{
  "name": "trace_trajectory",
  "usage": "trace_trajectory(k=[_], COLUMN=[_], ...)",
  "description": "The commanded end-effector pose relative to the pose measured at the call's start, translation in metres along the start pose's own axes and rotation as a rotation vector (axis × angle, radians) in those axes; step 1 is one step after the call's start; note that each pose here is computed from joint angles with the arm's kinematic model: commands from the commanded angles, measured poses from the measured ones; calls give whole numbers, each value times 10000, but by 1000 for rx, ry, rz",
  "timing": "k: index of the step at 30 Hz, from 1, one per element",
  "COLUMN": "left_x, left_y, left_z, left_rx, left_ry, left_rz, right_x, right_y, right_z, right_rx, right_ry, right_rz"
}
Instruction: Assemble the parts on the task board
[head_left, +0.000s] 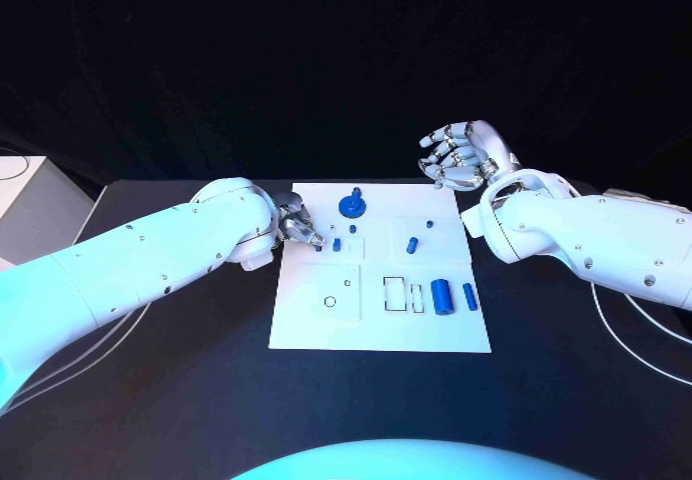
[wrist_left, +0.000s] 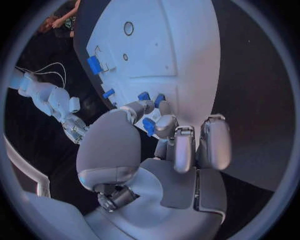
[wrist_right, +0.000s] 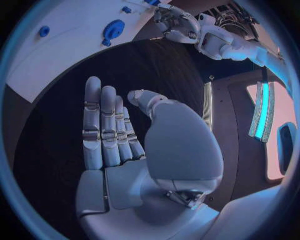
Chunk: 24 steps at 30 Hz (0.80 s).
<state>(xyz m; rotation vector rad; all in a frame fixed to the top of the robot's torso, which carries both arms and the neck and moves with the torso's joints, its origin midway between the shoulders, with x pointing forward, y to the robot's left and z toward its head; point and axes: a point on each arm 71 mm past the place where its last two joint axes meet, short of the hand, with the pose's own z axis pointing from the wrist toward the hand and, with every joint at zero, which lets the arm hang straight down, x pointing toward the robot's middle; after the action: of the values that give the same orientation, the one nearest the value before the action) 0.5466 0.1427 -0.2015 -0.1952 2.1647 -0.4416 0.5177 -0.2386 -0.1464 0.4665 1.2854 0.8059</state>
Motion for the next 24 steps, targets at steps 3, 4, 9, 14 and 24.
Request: trace_trajectory(k=[3,4,9,14,24], left_x=[6,6,5,2,-23], left_y=[-11,-12,-6,10,79], left_z=[1,1,1,4,-3], left_rx=[4,4,3,-2,-18], left_ry=[1,1,2,6,0], left_rz=[-20,-21,-21,-19,-16], right_x=[3,3,4,5,2], right_y=[11,11,11,13,11], right_z=[1,1,1,1,0], right_rx=[-7,-7,-7,-8,-7], right_ry=[3,3,3,3,3], right_rz=[0,0,0,0,0])
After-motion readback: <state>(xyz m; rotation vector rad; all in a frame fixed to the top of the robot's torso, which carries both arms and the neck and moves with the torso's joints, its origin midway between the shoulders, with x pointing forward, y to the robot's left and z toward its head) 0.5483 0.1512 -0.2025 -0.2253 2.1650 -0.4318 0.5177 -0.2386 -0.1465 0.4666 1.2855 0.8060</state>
